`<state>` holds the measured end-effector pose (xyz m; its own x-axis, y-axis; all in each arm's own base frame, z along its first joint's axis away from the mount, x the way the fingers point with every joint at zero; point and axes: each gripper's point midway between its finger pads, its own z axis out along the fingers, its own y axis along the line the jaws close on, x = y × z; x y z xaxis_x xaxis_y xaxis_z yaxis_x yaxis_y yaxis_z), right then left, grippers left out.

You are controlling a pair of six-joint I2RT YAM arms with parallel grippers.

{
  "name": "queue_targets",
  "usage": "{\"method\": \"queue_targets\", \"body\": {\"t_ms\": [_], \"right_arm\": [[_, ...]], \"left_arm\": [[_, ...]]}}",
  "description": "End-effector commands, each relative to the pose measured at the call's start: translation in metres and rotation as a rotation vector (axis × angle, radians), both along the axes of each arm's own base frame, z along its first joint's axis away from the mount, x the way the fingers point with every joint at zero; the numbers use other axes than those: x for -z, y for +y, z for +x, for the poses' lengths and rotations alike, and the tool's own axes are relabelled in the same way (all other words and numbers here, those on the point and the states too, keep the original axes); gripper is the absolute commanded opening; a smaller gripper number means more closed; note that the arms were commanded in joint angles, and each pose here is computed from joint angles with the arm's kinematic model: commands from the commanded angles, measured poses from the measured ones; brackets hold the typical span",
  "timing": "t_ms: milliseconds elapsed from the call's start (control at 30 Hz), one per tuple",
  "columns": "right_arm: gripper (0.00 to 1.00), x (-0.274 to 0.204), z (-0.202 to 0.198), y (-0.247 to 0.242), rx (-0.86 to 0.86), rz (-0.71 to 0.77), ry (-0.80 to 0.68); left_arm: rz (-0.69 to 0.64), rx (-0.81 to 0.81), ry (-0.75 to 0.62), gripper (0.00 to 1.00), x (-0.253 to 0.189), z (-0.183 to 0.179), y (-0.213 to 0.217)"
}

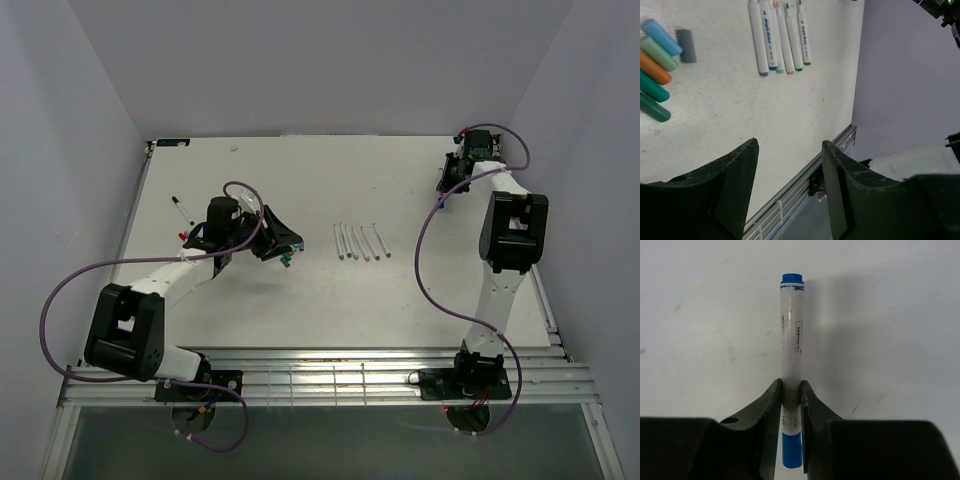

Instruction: Open the pen caps

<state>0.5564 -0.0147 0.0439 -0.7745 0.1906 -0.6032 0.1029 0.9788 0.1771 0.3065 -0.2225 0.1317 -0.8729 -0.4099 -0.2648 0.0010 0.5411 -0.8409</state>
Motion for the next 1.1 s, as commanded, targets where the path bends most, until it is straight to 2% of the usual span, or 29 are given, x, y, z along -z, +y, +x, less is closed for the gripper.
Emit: {"method": "queue_targets", "body": {"t_ms": [0, 67, 100, 133, 200, 300, 467, 767, 1067], "right_arm": [[0.08, -0.122, -0.025, 0.081, -0.13, 0.233, -0.234], [0.08, -0.148, -0.044, 0.122, -0.213, 0.334, -0.311], [0.08, -0.13, -0.075, 0.151, -0.245, 0.44, -0.24], [0.08, -0.172, -0.082, 0.167, -0.309, 0.483, -0.376], [0.08, -0.182, -0.127, 0.203, -0.373, 0.602, -0.363], [0.08, -0.215, -0.168, 0.243, -0.486, 0.706, -0.429], [0.08, -0.224, -0.224, 0.285, -0.575, 0.817, -0.412], [0.08, -0.218, -0.264, 0.312, -0.616, 0.879, -0.368], [0.08, -0.202, -0.278, 0.326, -0.609, 0.91, -0.328]], "left_arm": [[-0.045, 0.083, -0.083, 0.64, -0.03, -0.015, -0.01], [-0.059, 0.113, -0.103, 0.64, -0.038, -0.021, -0.017], [-0.061, 0.125, -0.111, 0.64, -0.041, -0.023, -0.02], [-0.067, 0.138, -0.123, 0.64, -0.045, -0.026, -0.024], [-0.074, 0.171, -0.144, 0.64, -0.05, -0.035, -0.037], [-0.072, 0.187, -0.166, 0.64, -0.054, -0.043, -0.05], [-0.106, 0.225, -0.209, 0.65, -0.065, -0.056, -0.071], [-0.11, 0.247, -0.289, 0.7, -0.085, -0.062, -0.093], [-0.127, 0.235, -0.32, 0.71, -0.094, -0.058, -0.101]]}}
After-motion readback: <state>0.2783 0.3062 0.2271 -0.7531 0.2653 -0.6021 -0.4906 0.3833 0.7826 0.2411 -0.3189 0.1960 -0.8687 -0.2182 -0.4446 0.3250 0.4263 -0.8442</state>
